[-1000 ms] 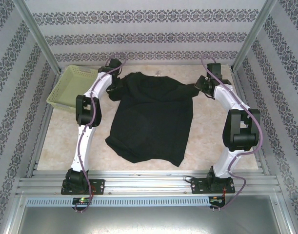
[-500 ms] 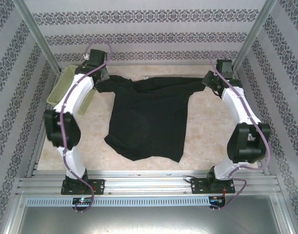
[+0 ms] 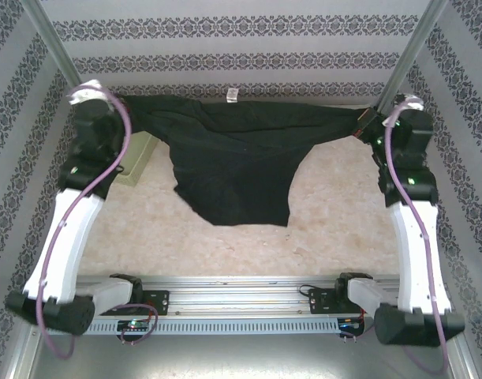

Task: Fold the inside-out t-shirt

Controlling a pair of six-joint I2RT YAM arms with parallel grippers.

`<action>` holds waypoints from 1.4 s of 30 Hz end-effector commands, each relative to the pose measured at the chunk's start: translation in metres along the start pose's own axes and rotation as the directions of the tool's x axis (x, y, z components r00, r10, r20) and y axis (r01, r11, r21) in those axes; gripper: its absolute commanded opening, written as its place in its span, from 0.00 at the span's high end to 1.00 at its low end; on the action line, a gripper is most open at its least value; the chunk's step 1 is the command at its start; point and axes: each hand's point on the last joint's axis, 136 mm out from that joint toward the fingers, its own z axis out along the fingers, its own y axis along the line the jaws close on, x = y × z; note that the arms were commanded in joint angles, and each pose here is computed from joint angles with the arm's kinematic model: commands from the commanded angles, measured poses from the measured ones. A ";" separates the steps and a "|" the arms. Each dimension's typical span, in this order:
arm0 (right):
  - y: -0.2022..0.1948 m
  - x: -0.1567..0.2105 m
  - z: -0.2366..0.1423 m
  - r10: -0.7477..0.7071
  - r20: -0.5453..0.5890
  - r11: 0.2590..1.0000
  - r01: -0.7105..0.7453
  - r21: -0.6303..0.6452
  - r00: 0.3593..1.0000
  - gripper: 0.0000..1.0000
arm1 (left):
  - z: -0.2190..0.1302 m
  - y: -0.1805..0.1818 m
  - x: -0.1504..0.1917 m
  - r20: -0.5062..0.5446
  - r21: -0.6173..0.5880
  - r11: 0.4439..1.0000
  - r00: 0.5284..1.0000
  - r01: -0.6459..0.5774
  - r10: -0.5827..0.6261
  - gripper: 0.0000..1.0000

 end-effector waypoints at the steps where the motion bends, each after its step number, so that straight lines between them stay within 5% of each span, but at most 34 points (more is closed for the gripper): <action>1: 0.036 -0.051 -0.060 -0.009 0.175 0.994 0.028 -0.104 0.985 1.00 | -0.072 -0.004 -0.089 0.292 0.105 0.993 0.953 0.046 -0.075 1.00; 7: 0.075 -0.096 -0.153 -0.021 0.381 0.971 0.110 -0.214 0.925 1.00 | -0.183 0.004 -0.149 0.516 0.252 0.966 0.837 0.056 -0.183 1.00; 11: 0.066 -0.108 -0.158 -0.042 0.415 0.985 0.107 -0.133 0.909 1.00 | -0.194 0.001 -0.156 0.535 0.281 0.959 0.821 0.048 -0.198 1.00; 17: 0.033 -0.095 -0.075 -0.075 0.289 0.997 0.072 0.022 0.954 1.00 | -0.086 -0.013 -0.119 0.383 0.119 0.993 0.923 -0.018 -0.029 1.00; 24: -0.032 -0.023 0.045 -0.053 0.063 0.982 0.040 0.184 0.997 1.00 | 0.066 -0.018 -0.005 0.067 -0.007 0.991 0.989 -0.131 0.131 1.00; 34: -0.110 0.120 0.190 0.053 -0.256 0.958 0.023 0.284 0.965 1.00 | 0.225 0.004 0.187 -0.303 -0.102 0.969 0.934 -0.227 0.187 1.00; 42: -0.147 0.144 0.250 0.092 -0.297 0.918 0.035 0.396 0.950 1.00 | 0.282 0.016 0.237 -0.374 -0.170 0.940 0.902 -0.297 0.217 1.00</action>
